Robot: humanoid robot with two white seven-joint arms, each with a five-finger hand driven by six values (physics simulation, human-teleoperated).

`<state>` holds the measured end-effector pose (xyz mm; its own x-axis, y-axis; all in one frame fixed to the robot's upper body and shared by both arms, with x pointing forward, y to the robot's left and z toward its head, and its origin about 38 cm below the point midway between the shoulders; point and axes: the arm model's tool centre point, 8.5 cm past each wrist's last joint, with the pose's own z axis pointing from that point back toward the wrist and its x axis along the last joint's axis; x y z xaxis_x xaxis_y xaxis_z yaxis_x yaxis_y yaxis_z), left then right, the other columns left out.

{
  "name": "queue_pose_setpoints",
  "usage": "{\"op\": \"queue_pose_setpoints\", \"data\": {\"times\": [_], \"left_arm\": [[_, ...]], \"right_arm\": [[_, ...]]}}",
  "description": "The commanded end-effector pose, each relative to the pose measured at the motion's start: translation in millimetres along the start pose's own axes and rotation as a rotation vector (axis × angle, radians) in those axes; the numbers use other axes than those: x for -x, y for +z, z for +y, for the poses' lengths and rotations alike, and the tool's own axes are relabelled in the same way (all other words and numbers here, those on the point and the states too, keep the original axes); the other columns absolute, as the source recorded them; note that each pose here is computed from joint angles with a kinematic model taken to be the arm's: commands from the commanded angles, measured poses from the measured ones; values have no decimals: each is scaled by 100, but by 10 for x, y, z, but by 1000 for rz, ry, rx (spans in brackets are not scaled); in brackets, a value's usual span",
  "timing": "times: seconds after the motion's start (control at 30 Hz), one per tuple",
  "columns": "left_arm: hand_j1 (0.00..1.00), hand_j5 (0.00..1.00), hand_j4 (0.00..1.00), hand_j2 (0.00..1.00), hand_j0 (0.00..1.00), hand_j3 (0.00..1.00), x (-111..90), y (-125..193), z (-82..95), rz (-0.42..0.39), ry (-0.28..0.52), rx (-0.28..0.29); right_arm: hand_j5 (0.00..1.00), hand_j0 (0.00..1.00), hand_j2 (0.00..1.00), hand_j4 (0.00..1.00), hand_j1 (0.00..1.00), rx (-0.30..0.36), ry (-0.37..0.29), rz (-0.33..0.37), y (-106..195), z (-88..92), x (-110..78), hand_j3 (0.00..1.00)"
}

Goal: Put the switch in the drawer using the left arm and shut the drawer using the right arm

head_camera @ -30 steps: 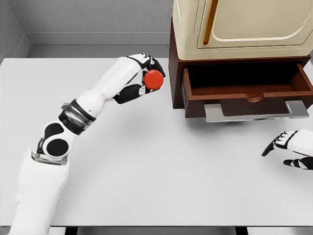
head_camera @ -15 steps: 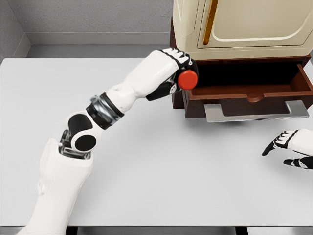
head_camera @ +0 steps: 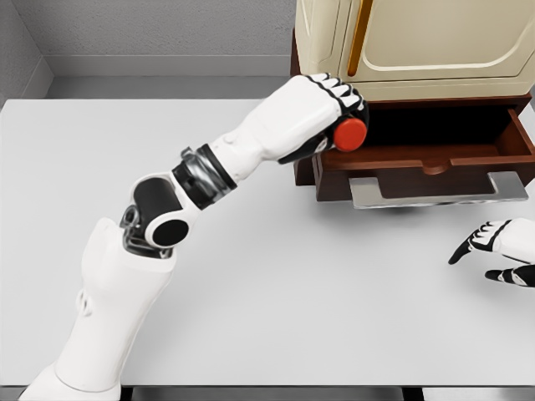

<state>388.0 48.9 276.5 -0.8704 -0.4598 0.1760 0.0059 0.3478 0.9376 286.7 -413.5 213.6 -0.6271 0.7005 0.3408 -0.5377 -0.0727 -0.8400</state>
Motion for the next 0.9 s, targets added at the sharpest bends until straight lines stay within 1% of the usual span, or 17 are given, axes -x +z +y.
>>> {"op": "queue_pose_setpoints", "data": {"times": [0.0,0.17,0.23,0.3,0.33,0.37,0.43,0.5,0.53,0.6,0.67,0.77,0.83,0.87], "left_arm": [[28,28,28,28,28,28,-4,-12,-32,4,-7,12],[28,28,28,28,28,28,24,-77,32,-1,-23,10],[28,28,28,28,28,28,69,-116,29,4,-25,20],[28,28,28,28,28,28,37,-164,16,-12,-29,30],[28,28,28,28,28,28,3,-189,-10,-22,-31,39],[28,28,28,28,28,28,11,-213,-10,-20,-43,46],[28,28,28,28,28,28,51,-232,-32,-7,-65,63],[28,28,28,28,28,28,45,-261,-5,-13,-73,63],[28,28,28,28,28,28,30,-279,-9,-19,-76,67],[28,28,28,28,28,28,65,-319,26,-16,-88,70],[27,27,27,27,27,27,15,-341,-11,-32,-89,80],[27,27,27,27,27,27,12,-378,28,-37,-101,79],[27,27,27,27,27,27,71,-429,59,-31,-110,86],[27,27,27,27,27,27,66,-442,58,-34,-112,89]], "right_arm": [[67,67,67,67,67,0,-8,-2,5,-14,-2,67],[67,67,67,67,67,-7,-13,-4,10,-12,-3,67],[67,67,67,67,67,-20,-16,-5,14,-9,-4,67],[67,67,67,67,67,-25,-21,-9,26,-36,-7,67],[67,67,67,67,67,-47,-36,-17,28,-23,-14,67],[67,67,67,67,67,-75,-50,-24,29,-4,-20,67],[67,67,67,67,67,-94,-63,-30,33,8,-26,67],[67,67,67,67,67,-119,-79,-41,39,22,-36,67],[67,67,67,67,67,-120,-82,-42,38,26,-37,67],[67,67,67,67,67,-118,-82,-43,38,20,-38,67],[67,67,67,67,67,-116,-82,-43,37,18,-37,67],[67,67,67,67,67,-104,-94,-50,36,6,-43,67],[67,67,67,67,67,-63,-127,-67,39,-44,-55,67],[67,67,67,67,67,-57,-137,-71,40,-46,-58,67]]}}
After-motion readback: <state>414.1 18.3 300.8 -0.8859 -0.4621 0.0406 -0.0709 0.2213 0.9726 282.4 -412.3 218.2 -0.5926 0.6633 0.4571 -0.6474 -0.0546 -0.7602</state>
